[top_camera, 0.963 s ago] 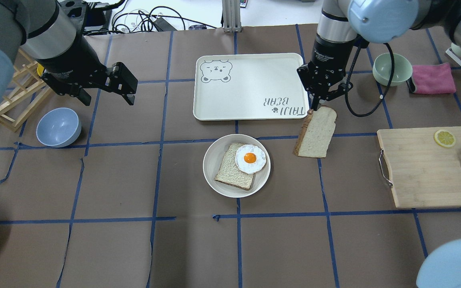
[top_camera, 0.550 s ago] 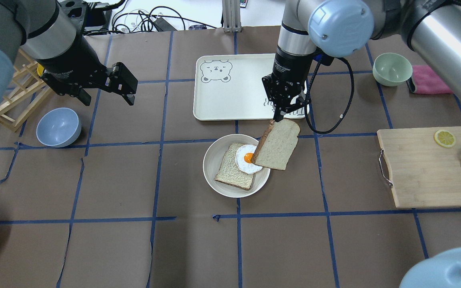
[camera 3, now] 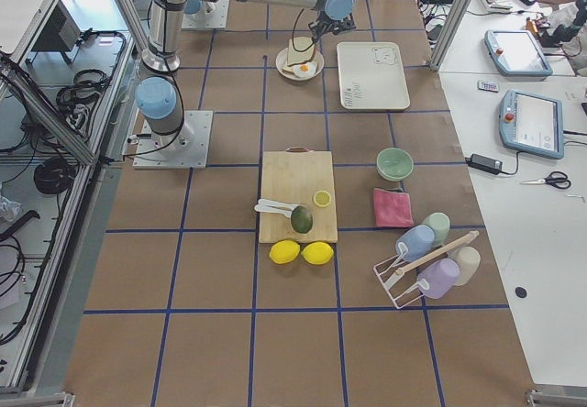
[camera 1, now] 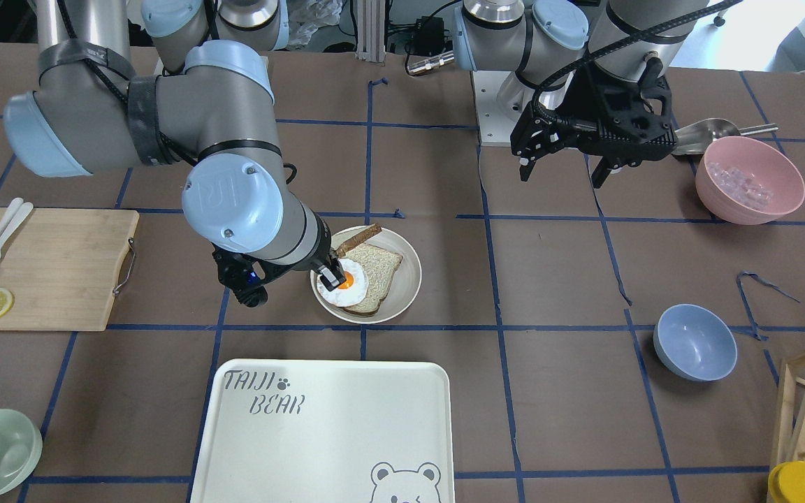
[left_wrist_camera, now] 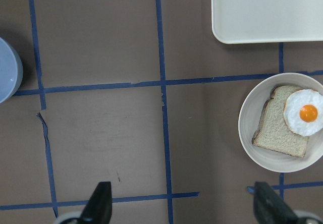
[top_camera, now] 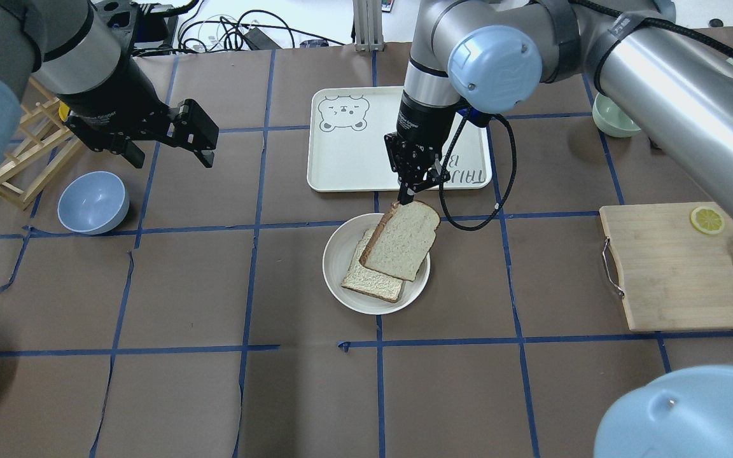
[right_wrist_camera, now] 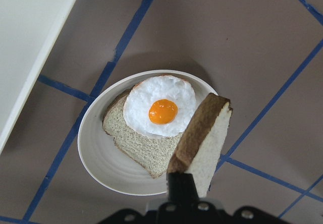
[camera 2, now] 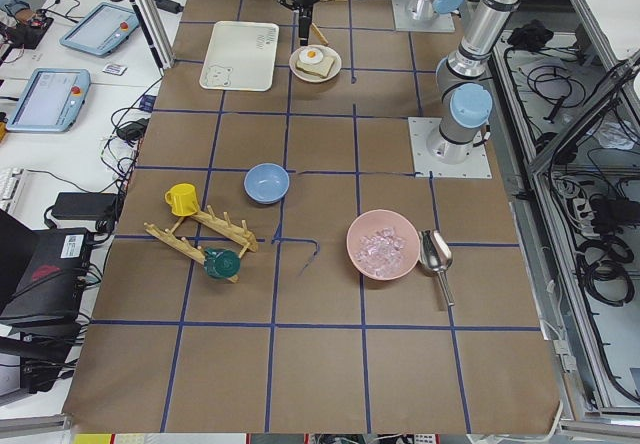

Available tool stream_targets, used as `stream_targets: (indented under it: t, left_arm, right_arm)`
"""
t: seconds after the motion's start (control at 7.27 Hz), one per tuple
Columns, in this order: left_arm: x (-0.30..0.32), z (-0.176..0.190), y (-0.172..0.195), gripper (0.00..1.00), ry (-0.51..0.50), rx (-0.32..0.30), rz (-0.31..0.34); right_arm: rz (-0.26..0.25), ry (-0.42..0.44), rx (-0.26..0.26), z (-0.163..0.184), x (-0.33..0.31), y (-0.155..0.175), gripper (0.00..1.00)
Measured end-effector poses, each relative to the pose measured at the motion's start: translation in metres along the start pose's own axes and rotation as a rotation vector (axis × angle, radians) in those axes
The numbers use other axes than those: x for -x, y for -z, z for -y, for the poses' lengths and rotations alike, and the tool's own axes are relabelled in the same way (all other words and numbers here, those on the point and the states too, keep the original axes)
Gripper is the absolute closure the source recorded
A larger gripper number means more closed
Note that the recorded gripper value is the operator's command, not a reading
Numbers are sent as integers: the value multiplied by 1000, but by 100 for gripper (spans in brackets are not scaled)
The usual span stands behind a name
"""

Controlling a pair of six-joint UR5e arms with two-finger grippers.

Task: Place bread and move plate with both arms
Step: 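Lower the bread onto the egg and open the right gripper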

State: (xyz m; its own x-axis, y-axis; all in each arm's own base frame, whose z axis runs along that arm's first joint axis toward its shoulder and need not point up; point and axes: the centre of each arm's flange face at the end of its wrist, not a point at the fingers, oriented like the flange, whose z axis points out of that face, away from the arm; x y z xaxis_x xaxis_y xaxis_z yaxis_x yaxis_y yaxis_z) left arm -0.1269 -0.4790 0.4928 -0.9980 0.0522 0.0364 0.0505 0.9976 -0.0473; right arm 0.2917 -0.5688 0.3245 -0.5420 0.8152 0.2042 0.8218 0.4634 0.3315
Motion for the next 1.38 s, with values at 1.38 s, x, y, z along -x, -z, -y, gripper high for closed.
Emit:
stream_targets:
  t: [1.38]
  left_arm:
    - [1,0,1,0,-2,-1,0]
  right_arm:
    - [-37,-14,66,15,17,-59,100]
